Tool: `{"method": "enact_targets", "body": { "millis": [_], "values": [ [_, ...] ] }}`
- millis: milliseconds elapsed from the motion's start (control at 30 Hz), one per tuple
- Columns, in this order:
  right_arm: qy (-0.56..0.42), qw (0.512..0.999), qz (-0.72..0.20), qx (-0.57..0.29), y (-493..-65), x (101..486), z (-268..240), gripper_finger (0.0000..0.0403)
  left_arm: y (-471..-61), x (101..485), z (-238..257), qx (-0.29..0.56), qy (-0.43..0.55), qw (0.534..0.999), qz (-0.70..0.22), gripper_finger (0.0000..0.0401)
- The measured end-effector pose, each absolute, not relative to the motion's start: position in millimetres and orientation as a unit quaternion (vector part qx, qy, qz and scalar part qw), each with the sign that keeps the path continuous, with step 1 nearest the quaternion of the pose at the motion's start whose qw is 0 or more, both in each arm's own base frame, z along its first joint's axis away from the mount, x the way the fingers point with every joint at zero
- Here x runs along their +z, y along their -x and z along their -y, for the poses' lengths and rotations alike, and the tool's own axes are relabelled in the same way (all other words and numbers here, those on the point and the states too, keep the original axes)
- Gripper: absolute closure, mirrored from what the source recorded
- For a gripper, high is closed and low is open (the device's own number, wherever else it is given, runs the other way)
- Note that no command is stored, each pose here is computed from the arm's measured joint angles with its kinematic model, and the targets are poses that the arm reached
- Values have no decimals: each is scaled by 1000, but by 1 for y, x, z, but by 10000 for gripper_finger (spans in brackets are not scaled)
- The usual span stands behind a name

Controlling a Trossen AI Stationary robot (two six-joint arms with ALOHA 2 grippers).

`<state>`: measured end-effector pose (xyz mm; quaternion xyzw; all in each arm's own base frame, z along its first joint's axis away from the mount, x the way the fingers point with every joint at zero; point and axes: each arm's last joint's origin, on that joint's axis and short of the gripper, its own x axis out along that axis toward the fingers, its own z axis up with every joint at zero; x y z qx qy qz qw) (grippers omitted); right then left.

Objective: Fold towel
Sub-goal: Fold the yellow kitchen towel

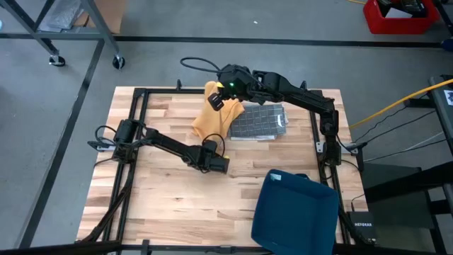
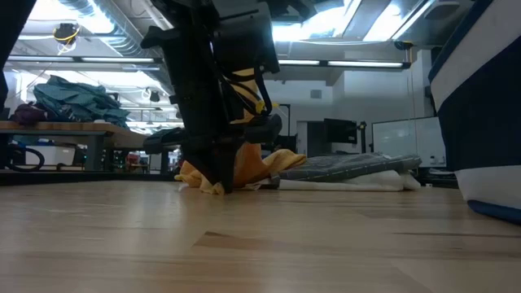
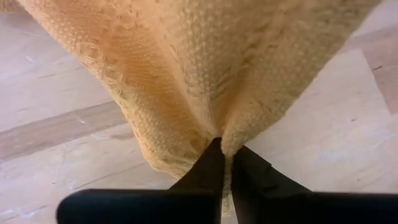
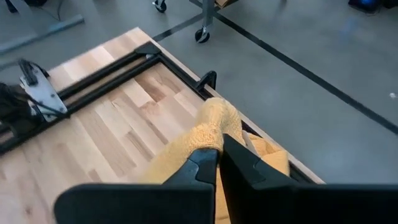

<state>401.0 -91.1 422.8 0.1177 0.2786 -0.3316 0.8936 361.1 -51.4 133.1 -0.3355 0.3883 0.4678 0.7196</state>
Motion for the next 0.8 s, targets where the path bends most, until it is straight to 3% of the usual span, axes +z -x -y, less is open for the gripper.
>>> {"method": "enact_targets", "body": {
  "millis": [233,400,567,800],
  "values": [
    [-52,898,-307,-311,-400,422,91,388,-355,145,65,438,329,732,-404,397],
    [-10,909,-293,-296,-404,427,92,388,-333,181,83,412,319,745,-417,399],
    [6,923,-253,-289,-409,435,93,388,-290,229,94,421,294,749,-419,399],
    [23,941,-174,-289,-416,450,94,388,-209,298,75,496,263,760,-328,400]
  ]
}}
